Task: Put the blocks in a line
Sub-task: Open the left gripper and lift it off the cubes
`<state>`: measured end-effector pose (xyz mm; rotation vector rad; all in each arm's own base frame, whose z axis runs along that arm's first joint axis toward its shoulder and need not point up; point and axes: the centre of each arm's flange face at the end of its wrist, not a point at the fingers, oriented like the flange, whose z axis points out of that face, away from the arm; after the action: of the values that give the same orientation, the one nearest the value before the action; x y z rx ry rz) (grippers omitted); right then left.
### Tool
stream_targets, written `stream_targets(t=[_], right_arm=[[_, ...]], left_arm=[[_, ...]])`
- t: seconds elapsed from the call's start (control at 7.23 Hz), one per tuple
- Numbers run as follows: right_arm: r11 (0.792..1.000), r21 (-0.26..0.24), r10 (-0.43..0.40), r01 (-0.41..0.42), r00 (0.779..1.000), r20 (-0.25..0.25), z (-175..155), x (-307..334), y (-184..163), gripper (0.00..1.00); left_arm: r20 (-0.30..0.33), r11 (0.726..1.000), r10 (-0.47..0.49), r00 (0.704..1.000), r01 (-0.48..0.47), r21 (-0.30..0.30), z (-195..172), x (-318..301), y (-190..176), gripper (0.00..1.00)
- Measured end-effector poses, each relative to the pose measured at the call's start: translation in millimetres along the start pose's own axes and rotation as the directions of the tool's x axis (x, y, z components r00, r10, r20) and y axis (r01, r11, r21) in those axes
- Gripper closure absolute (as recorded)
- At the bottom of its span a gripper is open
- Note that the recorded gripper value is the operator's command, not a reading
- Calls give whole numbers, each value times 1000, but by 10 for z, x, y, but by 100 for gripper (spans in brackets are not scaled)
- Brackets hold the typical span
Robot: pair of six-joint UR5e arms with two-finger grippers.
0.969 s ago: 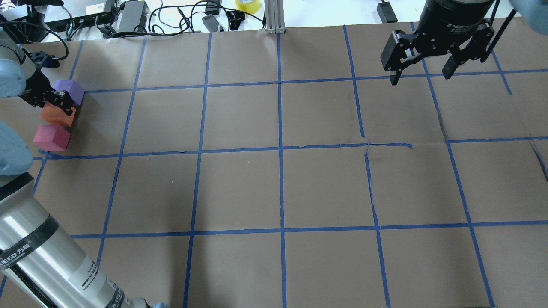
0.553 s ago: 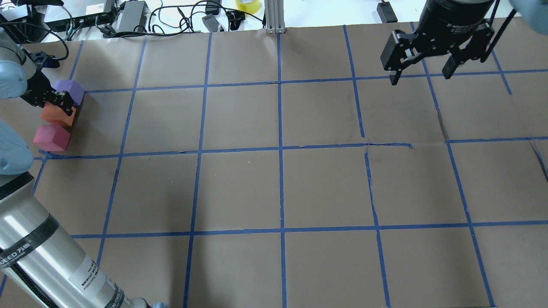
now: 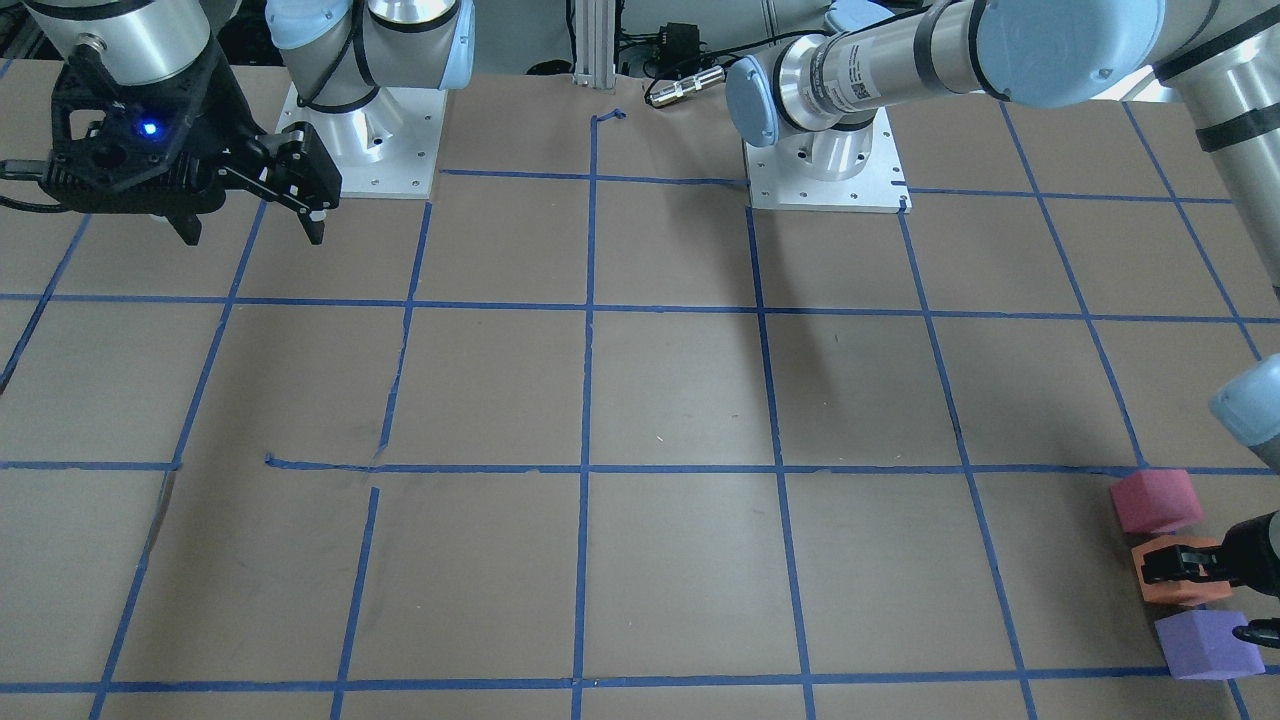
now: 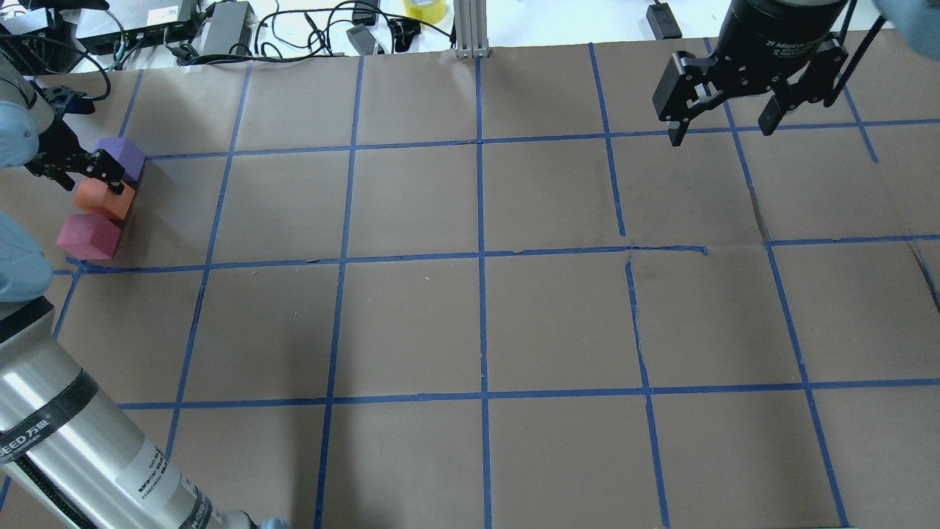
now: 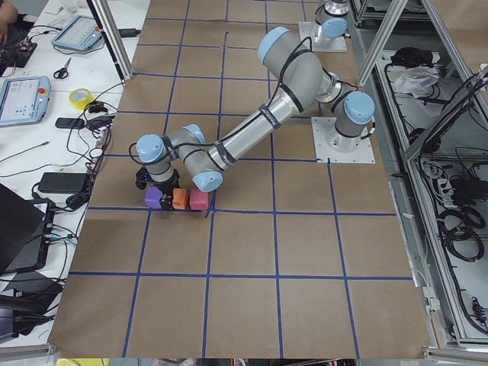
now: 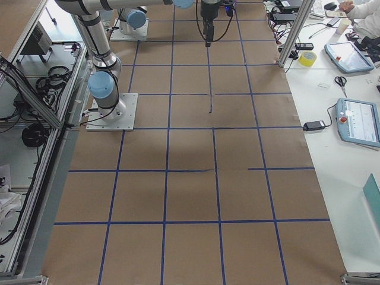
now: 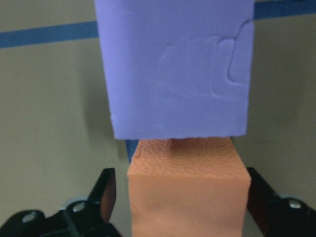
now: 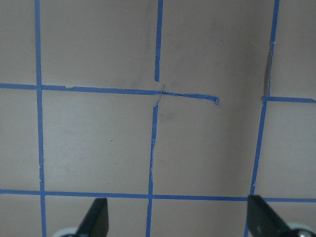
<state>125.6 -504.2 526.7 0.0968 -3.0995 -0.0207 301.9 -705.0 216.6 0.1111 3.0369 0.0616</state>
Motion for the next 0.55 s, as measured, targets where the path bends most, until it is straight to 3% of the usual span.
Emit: stream_targets(t=[0.28, 0.55], right_arm=[[1000, 0, -1, 1, 1000, 0, 0, 0, 0, 0], [1000, 0, -2, 2, 1000, 0, 0, 0, 0, 0]], left_arm=[[2, 1000, -4, 1000, 4, 4, -692, 82, 171, 0], [-16, 1000, -28, 999, 28, -7, -1677, 470, 506, 0]])
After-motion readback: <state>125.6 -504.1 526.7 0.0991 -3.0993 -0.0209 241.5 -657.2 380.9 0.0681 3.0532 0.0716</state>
